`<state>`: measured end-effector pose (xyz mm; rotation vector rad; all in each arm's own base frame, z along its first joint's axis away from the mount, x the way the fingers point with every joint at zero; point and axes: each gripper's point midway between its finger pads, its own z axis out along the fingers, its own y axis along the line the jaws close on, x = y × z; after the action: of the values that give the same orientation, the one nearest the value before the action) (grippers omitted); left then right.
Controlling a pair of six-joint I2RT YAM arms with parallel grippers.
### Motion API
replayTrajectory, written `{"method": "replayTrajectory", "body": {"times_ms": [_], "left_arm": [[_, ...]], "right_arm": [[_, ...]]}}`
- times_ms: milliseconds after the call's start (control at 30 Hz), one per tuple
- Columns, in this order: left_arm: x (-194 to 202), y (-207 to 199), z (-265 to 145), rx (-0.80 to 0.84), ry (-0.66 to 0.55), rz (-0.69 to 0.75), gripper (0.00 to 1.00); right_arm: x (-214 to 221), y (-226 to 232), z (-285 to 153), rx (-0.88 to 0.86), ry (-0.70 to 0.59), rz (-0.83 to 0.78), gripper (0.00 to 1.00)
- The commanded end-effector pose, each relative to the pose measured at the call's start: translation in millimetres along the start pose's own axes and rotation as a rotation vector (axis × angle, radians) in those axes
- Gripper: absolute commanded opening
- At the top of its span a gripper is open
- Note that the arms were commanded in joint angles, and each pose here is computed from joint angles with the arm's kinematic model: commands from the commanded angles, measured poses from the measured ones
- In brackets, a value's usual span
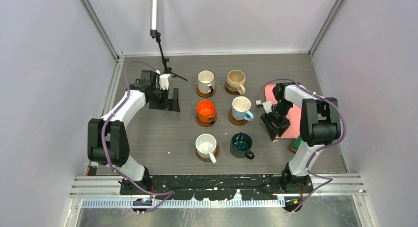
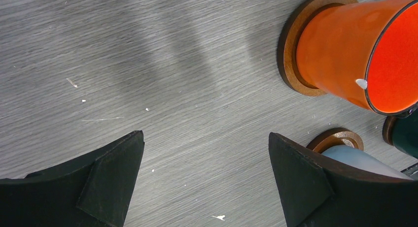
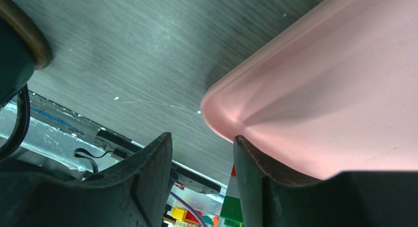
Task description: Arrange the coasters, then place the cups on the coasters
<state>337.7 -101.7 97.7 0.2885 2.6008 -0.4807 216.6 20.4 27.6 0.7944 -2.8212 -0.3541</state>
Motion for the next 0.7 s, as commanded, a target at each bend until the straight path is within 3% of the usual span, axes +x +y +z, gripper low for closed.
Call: {"method": "replayTrajectory", "body": {"times_ms": [0, 400, 500, 667], "left_arm": [[-10.4, -3.9, -9.3, 0.003, -0.049, 0.021, 1.00], [-27.9, -6.5, -34.5, 0.000, -0.019, 0.142, 1.00], [-38.4, -9.6, -48.6, -0.006, -0.016, 0.160, 1.00], [-51.0, -3.9, -71.9, 0.005, 0.006, 0.136, 1.00]], "right_arm": [[2.4, 12.0, -17.0, -0.012, -0.044, -0.026, 0.54], [-65.0, -7.8, -124.7, 0.073, -0.462, 0.046, 0.70], [-82.4, -14.3, -160.9, 0.101, -0.586, 0.078, 0.81], [-102.9, -31.7, -220.1, 0.157, -0.811, 0.176, 0.83]]}}
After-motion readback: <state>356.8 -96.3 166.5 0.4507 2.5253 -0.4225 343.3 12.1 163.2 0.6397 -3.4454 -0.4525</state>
